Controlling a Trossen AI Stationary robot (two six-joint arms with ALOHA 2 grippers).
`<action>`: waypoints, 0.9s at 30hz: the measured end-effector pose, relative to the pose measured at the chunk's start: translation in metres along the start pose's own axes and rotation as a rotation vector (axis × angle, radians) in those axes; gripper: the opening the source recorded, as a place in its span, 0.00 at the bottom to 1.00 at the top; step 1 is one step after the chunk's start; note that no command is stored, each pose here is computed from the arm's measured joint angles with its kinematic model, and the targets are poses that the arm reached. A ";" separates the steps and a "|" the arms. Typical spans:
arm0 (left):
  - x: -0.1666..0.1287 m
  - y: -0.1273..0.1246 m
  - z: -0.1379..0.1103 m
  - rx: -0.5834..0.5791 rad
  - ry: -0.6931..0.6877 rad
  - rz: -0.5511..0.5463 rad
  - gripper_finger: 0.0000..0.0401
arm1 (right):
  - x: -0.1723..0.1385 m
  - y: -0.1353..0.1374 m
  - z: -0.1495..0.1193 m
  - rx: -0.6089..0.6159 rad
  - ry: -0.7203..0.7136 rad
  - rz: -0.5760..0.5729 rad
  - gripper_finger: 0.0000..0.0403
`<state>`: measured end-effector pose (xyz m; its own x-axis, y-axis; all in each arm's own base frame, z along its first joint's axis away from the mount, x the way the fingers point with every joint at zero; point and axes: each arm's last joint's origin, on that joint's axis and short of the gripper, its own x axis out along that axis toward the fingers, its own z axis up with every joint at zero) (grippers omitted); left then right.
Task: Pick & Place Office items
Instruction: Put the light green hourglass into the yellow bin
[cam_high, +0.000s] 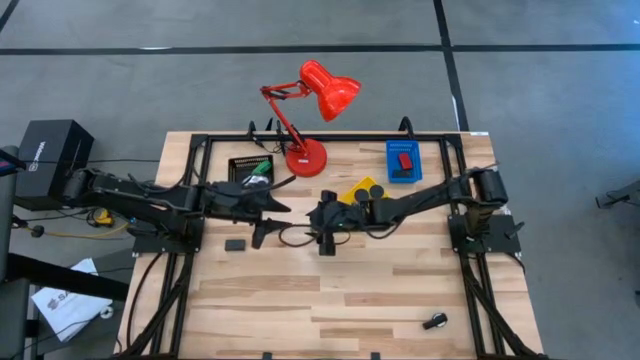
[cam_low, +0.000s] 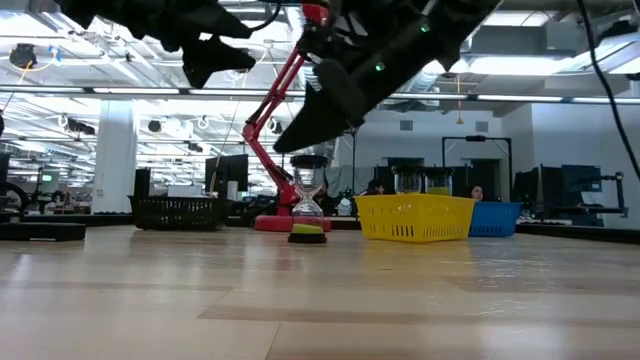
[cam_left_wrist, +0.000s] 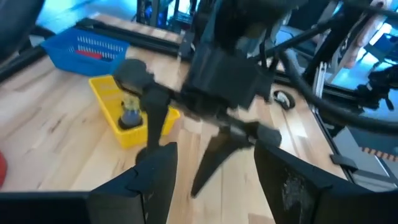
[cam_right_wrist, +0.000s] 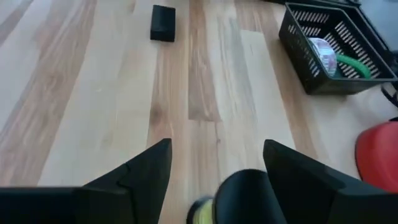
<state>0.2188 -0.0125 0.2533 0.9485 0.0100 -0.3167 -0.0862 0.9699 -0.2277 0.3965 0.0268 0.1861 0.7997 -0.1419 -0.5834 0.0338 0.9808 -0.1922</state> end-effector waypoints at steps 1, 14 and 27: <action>0.000 0.000 -0.001 0.001 0.006 0.001 0.52 | -0.001 0.000 0.002 -0.003 0.011 0.001 0.61; 0.001 0.000 -0.001 0.001 0.002 -0.001 0.52 | 0.009 -0.017 -0.003 0.075 0.065 0.014 0.61; 0.001 0.000 0.000 0.000 -0.002 -0.001 0.52 | 0.017 -0.032 -0.014 0.150 0.127 -0.016 0.61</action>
<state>0.2196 -0.0128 0.2529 0.9492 0.0092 -0.3147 -0.0849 0.9700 -0.2278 0.4006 -0.0089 0.1715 0.7163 -0.1637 -0.6783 0.1425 0.9859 -0.0875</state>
